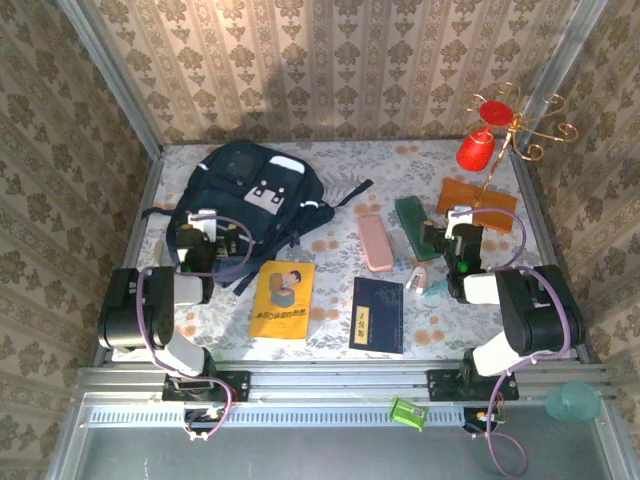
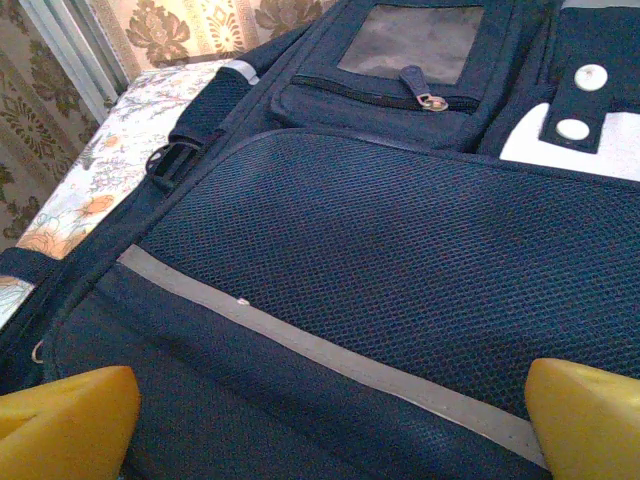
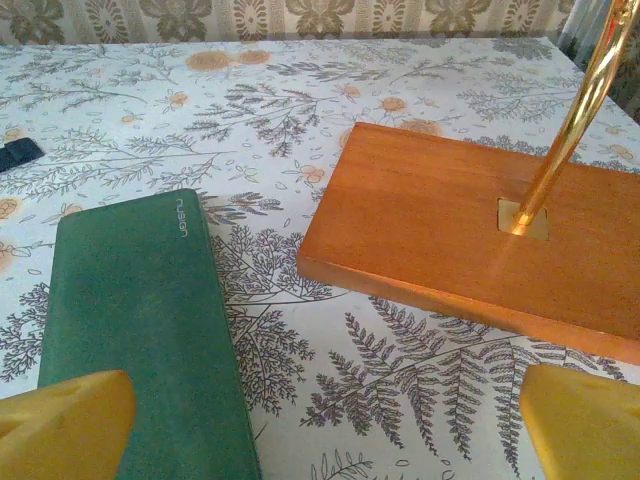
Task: Pack the student bag
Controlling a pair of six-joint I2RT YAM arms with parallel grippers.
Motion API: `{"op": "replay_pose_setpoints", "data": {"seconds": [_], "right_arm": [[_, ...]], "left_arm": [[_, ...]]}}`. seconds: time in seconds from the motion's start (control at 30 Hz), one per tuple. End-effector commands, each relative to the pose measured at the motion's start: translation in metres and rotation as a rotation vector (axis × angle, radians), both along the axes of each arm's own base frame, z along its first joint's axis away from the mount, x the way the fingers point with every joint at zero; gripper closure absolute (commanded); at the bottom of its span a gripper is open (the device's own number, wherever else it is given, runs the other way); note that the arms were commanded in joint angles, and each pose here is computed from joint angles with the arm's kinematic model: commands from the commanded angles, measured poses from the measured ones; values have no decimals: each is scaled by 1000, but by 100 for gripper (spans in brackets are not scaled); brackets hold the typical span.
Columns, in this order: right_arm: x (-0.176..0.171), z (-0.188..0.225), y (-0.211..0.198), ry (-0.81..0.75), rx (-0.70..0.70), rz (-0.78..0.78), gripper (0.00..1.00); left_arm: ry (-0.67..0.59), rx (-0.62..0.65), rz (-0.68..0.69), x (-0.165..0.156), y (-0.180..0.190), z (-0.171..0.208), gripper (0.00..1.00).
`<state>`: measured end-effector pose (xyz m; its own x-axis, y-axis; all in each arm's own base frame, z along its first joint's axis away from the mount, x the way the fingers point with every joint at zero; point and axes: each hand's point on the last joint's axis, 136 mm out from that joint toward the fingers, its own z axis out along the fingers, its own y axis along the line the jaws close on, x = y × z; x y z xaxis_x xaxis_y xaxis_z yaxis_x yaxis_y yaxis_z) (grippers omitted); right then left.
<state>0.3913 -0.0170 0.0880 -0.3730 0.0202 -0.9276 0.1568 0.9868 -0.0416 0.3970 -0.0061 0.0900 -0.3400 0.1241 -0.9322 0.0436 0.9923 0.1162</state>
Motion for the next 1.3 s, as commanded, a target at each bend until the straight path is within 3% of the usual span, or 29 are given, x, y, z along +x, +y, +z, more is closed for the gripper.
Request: {"op": "replay_pose_setpoints", "data": {"seconds": [0.0,1.0,1.2,1.27], "right_arm": [[6,11,1,-45,15,2,0],[6,12,0,-46,19,2,0],[-2,45,1,-60,-7,-15,0],[-12,63,-1,-84,14,-35,1]], "left_arm": [[-10,-8,-3,3,-1,6,0],[-16,-17,12,3,3,7,0],[-73,-16,131,-15,21,50,0],[-106,-72,193,-24,29,73,0]]}}
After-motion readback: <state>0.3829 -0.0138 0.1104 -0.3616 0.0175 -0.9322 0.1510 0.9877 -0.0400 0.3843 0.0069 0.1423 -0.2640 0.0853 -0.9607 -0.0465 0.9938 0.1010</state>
